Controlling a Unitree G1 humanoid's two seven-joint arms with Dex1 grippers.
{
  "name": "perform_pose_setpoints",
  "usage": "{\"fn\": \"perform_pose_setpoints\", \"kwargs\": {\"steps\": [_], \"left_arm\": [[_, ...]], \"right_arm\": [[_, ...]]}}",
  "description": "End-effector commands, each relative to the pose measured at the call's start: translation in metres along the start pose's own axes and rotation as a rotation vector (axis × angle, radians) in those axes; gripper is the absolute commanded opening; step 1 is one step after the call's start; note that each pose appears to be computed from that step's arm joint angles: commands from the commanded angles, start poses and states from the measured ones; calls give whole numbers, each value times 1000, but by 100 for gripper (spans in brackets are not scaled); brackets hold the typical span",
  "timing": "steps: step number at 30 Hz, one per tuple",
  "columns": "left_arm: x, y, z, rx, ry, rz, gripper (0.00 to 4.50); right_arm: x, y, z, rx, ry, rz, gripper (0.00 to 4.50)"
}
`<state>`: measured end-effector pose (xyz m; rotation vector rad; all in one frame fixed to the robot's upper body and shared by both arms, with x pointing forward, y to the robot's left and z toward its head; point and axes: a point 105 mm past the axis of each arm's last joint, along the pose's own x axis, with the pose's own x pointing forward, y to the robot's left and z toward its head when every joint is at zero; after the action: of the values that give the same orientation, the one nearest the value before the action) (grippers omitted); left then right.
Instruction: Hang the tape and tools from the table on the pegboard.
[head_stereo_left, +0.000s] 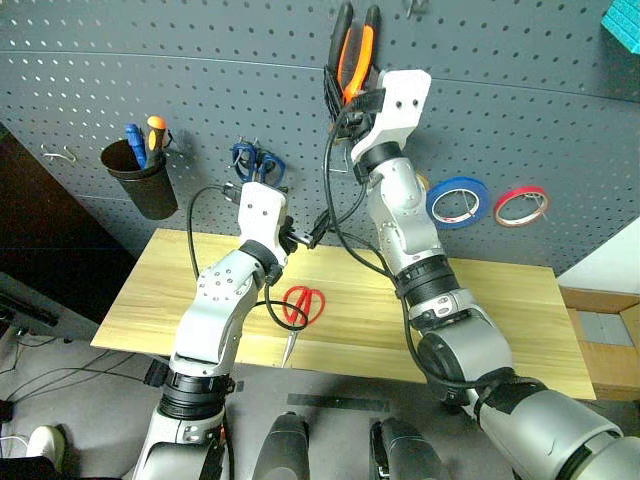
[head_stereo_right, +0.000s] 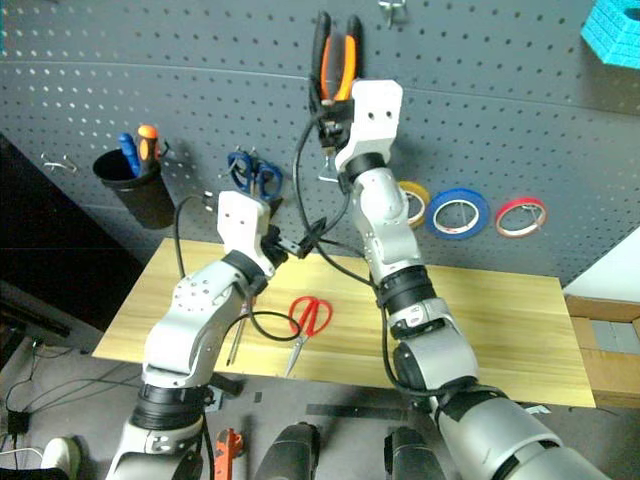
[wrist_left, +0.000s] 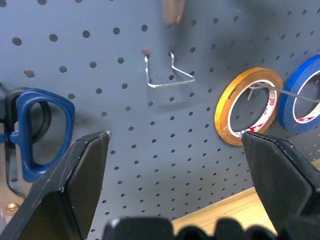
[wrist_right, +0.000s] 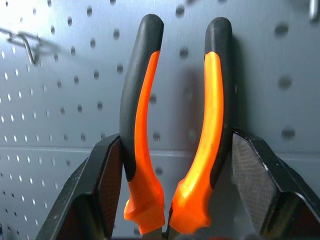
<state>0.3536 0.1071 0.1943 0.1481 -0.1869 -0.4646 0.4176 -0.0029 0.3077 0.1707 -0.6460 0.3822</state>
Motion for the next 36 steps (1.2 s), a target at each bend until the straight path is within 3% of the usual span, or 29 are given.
{"fn": "perform_pose_setpoints", "kwargs": {"steps": [1,10,36], "left_arm": [[-1,-1,16,24,-51,-9,450],[-9,3,14,31,-25,3,450],[-23,5,14,40,2,21,450]], "right_arm": [[-1,5,1,11,-45,-12,268],[-20,2,-31,-84,-10,-70,268],[-19,-6,-34,-157,-22,-172,268]]}}
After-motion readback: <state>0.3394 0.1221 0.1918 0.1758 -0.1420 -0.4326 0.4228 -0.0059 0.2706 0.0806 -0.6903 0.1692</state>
